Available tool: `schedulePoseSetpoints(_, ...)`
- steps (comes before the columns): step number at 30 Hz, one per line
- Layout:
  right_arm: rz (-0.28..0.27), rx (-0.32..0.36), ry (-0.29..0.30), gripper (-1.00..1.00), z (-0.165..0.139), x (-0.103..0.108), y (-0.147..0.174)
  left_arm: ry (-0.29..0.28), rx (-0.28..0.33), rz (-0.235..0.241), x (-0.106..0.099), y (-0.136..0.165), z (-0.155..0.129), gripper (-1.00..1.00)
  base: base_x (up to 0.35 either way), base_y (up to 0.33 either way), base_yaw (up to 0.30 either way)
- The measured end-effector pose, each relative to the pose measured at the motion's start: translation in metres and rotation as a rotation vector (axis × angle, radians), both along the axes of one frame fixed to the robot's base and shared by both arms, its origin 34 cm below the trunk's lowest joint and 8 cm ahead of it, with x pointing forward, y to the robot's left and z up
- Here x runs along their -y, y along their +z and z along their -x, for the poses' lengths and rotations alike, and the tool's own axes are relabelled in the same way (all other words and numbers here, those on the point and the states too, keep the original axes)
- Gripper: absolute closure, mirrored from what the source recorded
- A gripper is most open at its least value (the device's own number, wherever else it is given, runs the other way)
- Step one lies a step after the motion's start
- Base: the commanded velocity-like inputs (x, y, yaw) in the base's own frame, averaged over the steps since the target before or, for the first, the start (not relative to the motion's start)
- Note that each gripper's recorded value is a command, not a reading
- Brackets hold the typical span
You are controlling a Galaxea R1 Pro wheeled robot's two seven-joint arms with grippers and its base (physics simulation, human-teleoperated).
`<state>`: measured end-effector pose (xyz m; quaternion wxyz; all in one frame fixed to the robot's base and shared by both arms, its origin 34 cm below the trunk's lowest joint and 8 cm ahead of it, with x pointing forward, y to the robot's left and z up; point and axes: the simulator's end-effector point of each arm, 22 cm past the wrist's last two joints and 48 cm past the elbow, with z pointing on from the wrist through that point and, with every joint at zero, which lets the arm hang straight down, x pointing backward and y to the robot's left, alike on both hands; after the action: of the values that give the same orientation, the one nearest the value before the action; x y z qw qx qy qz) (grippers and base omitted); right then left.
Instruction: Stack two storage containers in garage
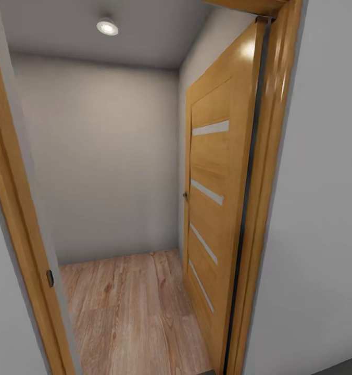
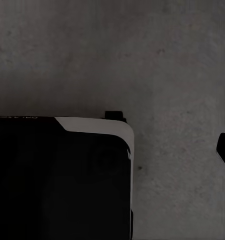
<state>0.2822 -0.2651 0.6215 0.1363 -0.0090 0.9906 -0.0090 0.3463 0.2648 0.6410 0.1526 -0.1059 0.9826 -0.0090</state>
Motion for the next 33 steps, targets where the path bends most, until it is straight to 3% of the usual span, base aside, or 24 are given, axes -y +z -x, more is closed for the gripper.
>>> schedulePoseSetpoints(7,0.002,0.001,-0.001,-1.00,-0.0002,0.0013,0.0000,0.000,0.000,0.000,0.0000,0.0000,0.0000,-1.00,0.288,-0.158,0.018)
schedulePoseSetpoints(17,0.007,0.001,-0.002,-1.00,-0.0004,0.0050,0.0002,0.001,0.000,-0.001,-0.0005,-0.0001,0.0000,-1.00,0.257,-0.165,0.240)
schedulePoseSetpoints(33,0.006,0.002,-0.003,-1.00,-0.0008,0.0041,0.0001,0.001,0.001,-0.002,-0.0014,-0.0001,-0.0005,-1.00,0.026,-0.012,0.267)
